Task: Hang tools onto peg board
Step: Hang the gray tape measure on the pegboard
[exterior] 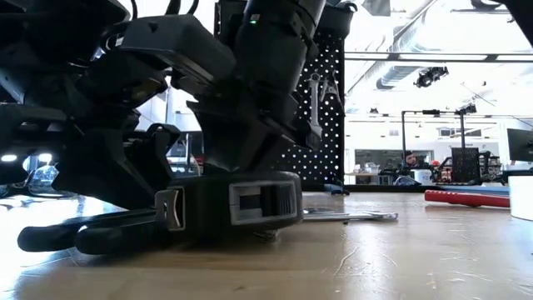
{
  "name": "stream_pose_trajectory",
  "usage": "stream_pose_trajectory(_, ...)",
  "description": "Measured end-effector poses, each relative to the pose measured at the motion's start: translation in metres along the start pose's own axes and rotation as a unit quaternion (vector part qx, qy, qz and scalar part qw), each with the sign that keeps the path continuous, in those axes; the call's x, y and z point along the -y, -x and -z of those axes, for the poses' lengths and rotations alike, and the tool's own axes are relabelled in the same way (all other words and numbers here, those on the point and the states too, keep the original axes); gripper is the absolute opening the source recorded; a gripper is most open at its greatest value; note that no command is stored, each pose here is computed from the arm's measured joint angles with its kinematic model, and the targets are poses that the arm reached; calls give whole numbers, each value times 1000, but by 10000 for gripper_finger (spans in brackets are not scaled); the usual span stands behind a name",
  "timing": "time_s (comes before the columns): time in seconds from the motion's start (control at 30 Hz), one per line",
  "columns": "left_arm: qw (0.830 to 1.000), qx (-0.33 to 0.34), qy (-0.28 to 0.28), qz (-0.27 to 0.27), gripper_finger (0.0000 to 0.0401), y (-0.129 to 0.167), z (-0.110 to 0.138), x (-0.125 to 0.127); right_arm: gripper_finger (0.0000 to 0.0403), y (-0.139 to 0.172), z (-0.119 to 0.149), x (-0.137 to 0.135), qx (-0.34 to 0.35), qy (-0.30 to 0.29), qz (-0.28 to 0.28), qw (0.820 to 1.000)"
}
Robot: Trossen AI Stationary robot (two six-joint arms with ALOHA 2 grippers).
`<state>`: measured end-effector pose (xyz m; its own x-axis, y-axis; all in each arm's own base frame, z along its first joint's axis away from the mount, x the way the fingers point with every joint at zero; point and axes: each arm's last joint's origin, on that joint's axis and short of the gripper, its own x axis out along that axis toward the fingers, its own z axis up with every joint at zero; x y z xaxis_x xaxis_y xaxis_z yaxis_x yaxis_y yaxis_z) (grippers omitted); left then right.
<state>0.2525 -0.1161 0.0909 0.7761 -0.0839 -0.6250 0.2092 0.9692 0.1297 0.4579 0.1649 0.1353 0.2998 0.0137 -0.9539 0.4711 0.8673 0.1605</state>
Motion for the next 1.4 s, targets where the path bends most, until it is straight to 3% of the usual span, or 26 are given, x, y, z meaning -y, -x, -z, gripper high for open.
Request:
stream_pose_trajectory(0.2,1000,2,-5,-1,156,0,0,0,3,6,4,-5,2,24,29,999)
stream_pose_trajectory(0.6,999,38,7,-2,156,0,-7,0,1,59,-11,-18,65,68,88,992)
stream_pose_trajectory(1.0,993,101,64,-3,156,1,-20,-4,0,71,-5,-24,103,79,130,983)
stream_pose_trajectory(1.4,990,108,89,-24,156,0,-21,-10,0,99,25,-23,181,51,256,948)
